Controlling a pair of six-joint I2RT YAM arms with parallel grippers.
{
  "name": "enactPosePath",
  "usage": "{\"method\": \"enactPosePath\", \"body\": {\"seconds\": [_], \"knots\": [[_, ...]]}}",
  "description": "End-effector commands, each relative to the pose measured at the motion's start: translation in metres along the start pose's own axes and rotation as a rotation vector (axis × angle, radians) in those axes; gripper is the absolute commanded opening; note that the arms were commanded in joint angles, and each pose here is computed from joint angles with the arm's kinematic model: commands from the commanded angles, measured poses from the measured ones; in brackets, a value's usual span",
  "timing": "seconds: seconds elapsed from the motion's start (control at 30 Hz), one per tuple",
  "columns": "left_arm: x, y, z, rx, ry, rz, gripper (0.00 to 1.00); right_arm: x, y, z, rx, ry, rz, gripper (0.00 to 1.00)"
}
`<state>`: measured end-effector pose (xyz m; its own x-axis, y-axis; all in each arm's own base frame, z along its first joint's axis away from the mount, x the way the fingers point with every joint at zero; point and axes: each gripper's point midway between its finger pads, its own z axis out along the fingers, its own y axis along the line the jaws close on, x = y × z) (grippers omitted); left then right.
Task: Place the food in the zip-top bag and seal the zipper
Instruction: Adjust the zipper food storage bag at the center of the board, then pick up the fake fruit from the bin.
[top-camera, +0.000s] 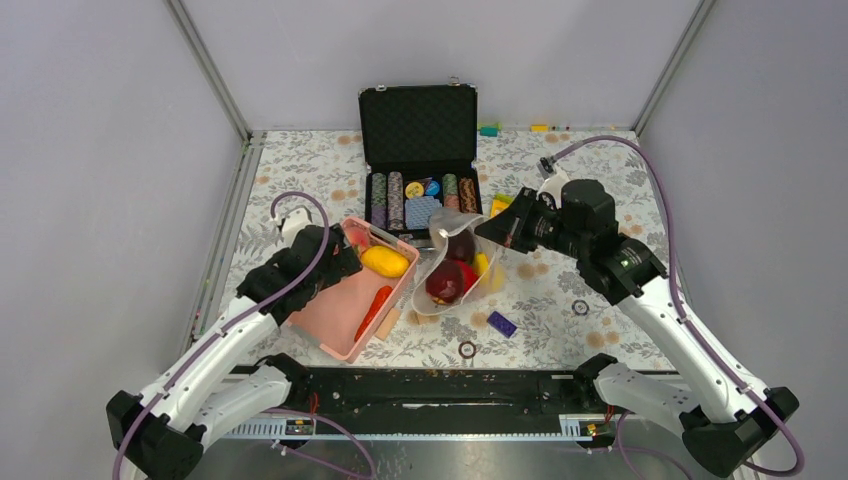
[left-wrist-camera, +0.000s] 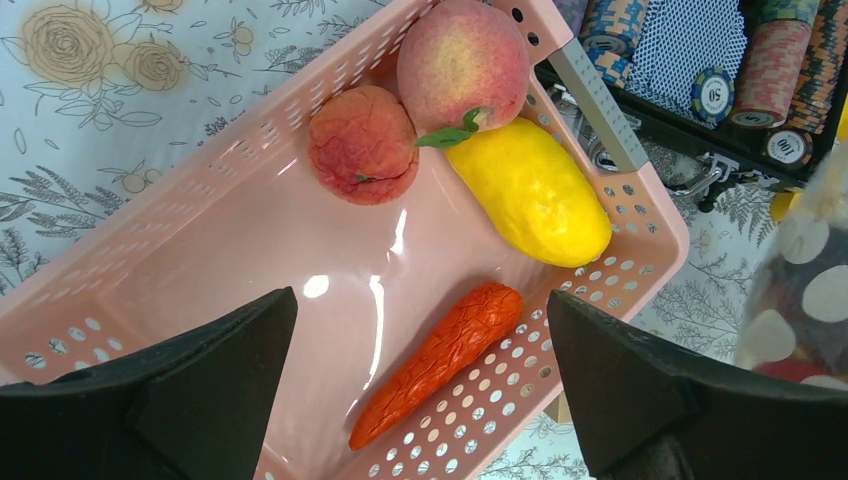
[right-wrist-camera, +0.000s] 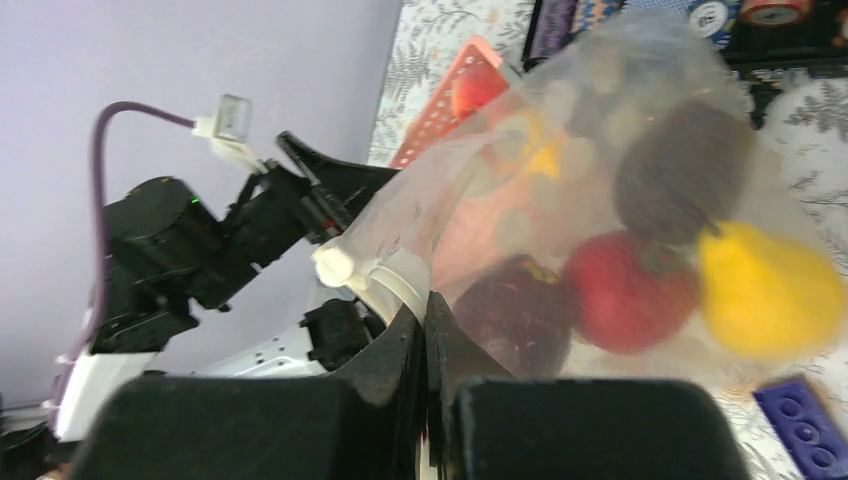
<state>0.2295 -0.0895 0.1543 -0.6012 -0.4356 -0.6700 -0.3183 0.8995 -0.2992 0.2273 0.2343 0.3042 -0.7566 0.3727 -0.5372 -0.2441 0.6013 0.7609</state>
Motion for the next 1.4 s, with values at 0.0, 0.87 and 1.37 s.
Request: {"method": "enactPosePath", "body": {"seconds": [0.0,0.87,1.37], "knots": [[-0.004,-0.015,0.008,0.056,0.011,-0.012,0.99,-0.013,0.034,-0.01,-0.148,-0.031,0.033,0.0],[-0.002,0.01,0.077,0.014,0.026,-0.07,0.96,-0.012,-0.103,-0.011,0.143,-0.078,0.137,0.0],[0.014,0.02,0.113,-0.023,0.104,-0.103,0.81,-0.021,-0.09,-0.021,0.148,-0.089,0.111,0.0]]}}
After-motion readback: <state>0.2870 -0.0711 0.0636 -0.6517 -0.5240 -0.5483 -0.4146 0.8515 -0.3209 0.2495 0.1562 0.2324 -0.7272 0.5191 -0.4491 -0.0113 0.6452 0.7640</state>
